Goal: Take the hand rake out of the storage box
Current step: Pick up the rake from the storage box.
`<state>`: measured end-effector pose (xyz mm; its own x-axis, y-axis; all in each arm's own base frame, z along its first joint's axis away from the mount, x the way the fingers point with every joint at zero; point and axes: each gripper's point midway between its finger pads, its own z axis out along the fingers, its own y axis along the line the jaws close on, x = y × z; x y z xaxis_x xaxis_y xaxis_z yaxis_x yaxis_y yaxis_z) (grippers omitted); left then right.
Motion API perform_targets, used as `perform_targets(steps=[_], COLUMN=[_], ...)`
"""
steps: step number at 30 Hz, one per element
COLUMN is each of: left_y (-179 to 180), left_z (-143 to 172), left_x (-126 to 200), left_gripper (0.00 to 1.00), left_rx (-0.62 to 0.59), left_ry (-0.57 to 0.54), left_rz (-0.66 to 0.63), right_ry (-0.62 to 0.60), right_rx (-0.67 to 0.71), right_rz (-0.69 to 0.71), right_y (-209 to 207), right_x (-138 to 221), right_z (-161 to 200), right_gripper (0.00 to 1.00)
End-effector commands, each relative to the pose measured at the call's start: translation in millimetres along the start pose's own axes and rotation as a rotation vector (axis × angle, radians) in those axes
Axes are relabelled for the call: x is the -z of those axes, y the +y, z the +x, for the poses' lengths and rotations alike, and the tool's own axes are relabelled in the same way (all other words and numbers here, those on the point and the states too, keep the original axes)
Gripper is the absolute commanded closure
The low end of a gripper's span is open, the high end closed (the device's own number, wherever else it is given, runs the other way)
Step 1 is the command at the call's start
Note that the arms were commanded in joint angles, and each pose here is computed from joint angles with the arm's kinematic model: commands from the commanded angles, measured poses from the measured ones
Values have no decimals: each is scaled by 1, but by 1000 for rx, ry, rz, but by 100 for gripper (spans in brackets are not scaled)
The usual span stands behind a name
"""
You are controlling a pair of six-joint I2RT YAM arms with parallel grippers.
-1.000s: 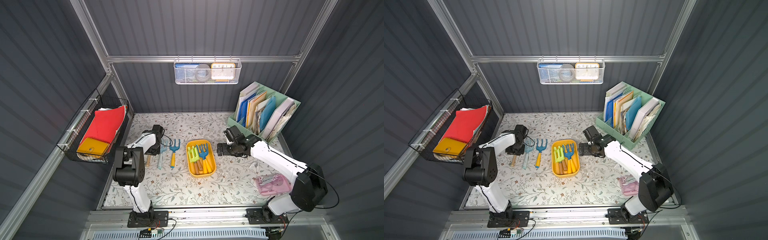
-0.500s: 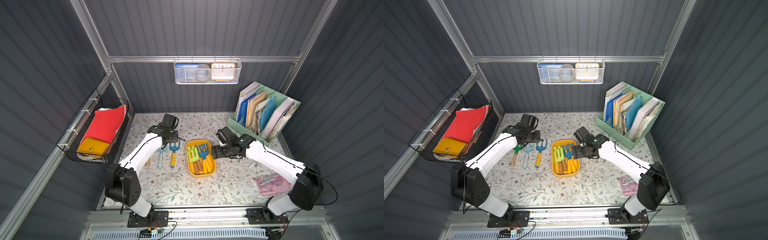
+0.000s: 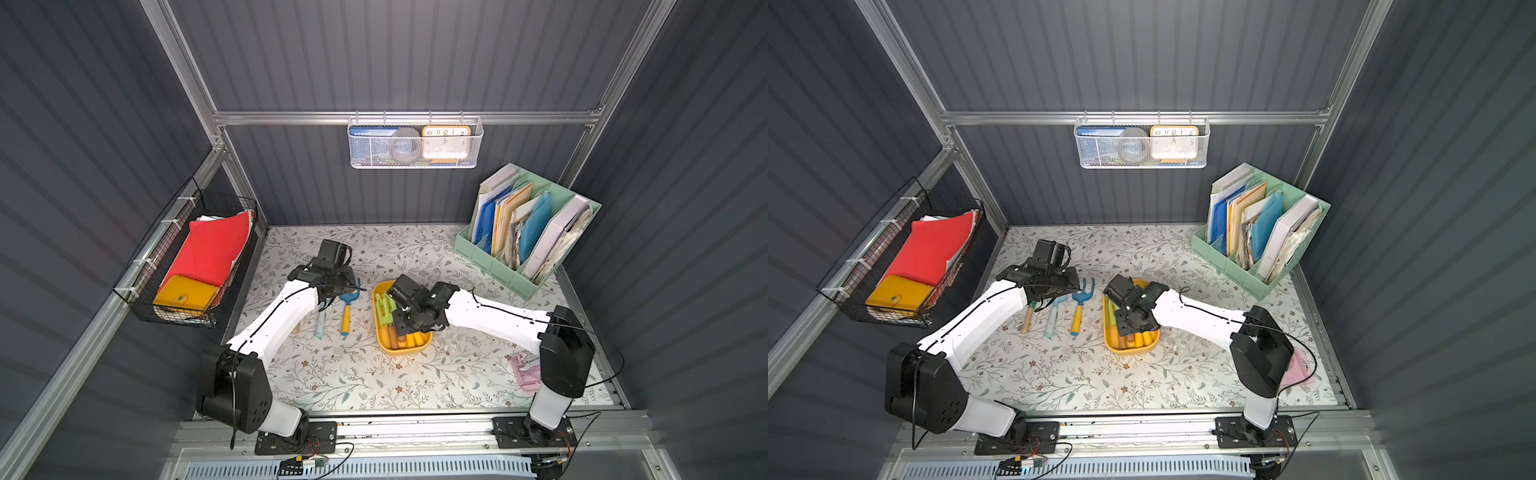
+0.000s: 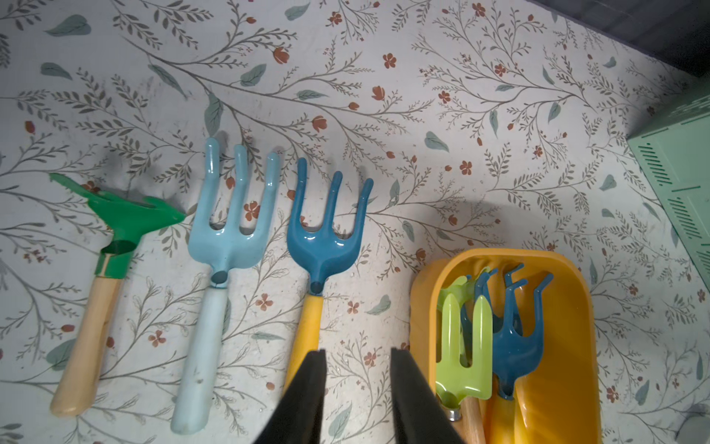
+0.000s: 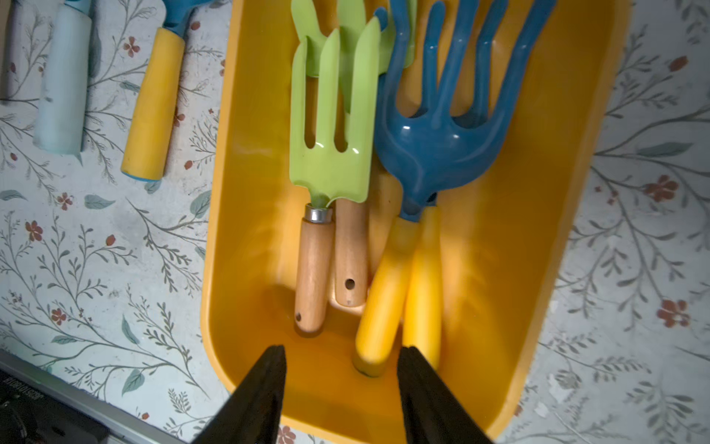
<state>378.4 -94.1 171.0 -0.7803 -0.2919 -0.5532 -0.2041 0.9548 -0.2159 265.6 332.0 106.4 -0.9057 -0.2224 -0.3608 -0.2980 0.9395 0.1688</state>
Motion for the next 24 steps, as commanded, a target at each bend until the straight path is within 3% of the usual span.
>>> perform_targets(steps=[1, 12, 24], left_y=[21, 24, 23], left_z=[-8, 5, 3], left_x=[20, 21, 28], left_gripper=[66, 65, 64], left_rx=[74, 77, 55], left_ry=[-51, -24, -31], left_rz=[-94, -87, -75], right_ry=[-36, -3, 54], right_rx=[-62, -90, -112], right_rz=[-5, -42, -5], right_y=[8, 28, 19], right_x=[-9, -40, -59], right_z=[-10, -14, 3], right_gripper=[51, 60, 67])
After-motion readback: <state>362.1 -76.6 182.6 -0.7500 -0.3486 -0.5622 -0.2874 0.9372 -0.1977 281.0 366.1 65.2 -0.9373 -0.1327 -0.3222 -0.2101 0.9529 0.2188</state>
